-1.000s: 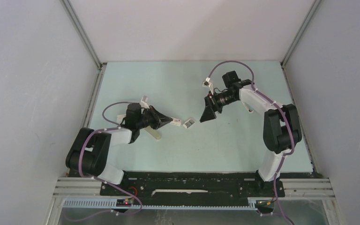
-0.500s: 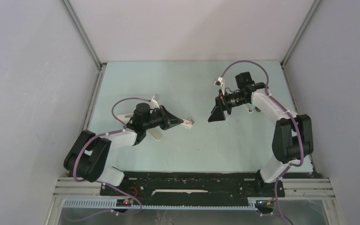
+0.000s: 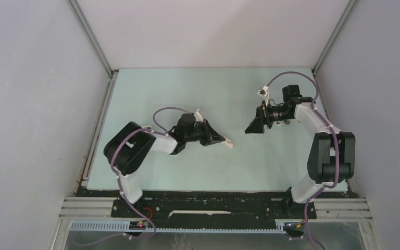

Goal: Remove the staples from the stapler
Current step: Place the shell at the center of the board.

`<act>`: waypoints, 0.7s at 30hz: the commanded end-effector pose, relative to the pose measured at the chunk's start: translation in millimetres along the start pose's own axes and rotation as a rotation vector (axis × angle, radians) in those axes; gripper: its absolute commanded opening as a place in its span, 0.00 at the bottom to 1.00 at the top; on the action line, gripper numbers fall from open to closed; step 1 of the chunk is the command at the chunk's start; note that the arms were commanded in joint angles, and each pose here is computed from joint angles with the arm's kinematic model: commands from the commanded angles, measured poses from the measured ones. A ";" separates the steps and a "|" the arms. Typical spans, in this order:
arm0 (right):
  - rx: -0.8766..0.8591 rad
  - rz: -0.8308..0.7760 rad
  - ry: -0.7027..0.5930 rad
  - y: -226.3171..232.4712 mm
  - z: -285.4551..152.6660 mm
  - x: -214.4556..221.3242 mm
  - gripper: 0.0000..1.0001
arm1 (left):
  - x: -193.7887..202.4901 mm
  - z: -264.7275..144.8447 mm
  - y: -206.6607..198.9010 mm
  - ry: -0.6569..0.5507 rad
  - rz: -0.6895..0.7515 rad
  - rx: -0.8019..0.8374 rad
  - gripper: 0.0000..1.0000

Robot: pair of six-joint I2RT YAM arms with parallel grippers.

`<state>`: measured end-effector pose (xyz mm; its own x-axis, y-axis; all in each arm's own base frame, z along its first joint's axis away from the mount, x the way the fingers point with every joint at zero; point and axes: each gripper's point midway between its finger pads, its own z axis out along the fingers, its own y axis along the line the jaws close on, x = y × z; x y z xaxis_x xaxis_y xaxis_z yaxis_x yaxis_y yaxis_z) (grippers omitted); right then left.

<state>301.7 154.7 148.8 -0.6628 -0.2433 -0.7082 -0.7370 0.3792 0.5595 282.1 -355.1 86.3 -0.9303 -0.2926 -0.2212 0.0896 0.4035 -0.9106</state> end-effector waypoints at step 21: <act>-0.024 -0.012 -0.053 -0.4 -8.9 -5.1 0.91 | -13.5 40.9 28.4 0.060 -0.004 -0.208 0.28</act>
<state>306.3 144.5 153.6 -0.6668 -0.1972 -0.7187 -0.7278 0.3798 0.5710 311.6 -373.3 42.1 -0.9426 -0.2982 -0.1502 -0.0320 0.5285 -0.8483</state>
